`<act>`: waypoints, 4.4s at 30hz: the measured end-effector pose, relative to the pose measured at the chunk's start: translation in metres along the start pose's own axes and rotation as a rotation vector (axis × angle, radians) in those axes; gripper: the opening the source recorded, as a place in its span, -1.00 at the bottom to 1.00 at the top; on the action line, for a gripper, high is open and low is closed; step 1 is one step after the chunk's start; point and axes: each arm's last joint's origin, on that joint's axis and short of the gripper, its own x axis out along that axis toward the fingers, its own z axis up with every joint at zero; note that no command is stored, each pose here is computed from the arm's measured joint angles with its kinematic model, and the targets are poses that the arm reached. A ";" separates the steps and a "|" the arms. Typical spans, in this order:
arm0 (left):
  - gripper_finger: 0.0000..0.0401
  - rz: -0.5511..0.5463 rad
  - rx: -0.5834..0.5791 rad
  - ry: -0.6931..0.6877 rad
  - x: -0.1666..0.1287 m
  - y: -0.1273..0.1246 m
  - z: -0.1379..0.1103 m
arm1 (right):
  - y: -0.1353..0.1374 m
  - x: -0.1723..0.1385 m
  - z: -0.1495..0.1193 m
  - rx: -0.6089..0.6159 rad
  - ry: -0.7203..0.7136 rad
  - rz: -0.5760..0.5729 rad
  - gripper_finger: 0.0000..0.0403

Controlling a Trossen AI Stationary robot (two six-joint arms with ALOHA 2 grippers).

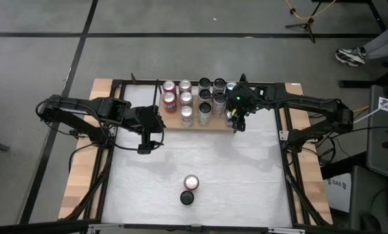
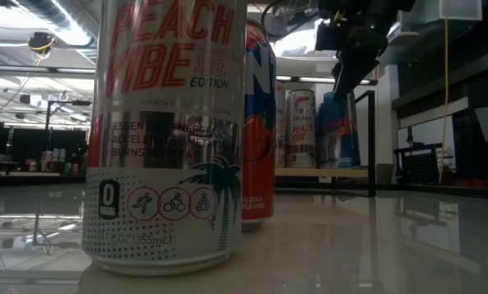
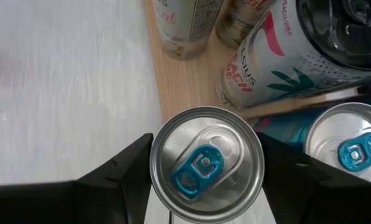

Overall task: Place canned beverage on shelf
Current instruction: Put the blue soda can onto the shelf aligned with the other blue soda cans, then put the white pink soda can onto the shelf aligned with the other white pink soda cans

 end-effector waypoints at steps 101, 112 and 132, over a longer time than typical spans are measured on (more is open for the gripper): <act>0.63 -0.129 -0.135 -0.256 0.044 -0.080 0.037 | 0.106 -0.070 0.061 -0.166 -0.464 0.392 0.72; 0.63 -0.153 -0.049 -0.304 0.098 -0.174 0.026 | 0.106 -0.070 0.061 -0.166 -0.463 0.393 0.72; 0.63 0.041 -0.085 -0.354 0.118 -0.236 -0.012 | 0.106 -0.070 0.061 -0.166 -0.462 0.393 0.72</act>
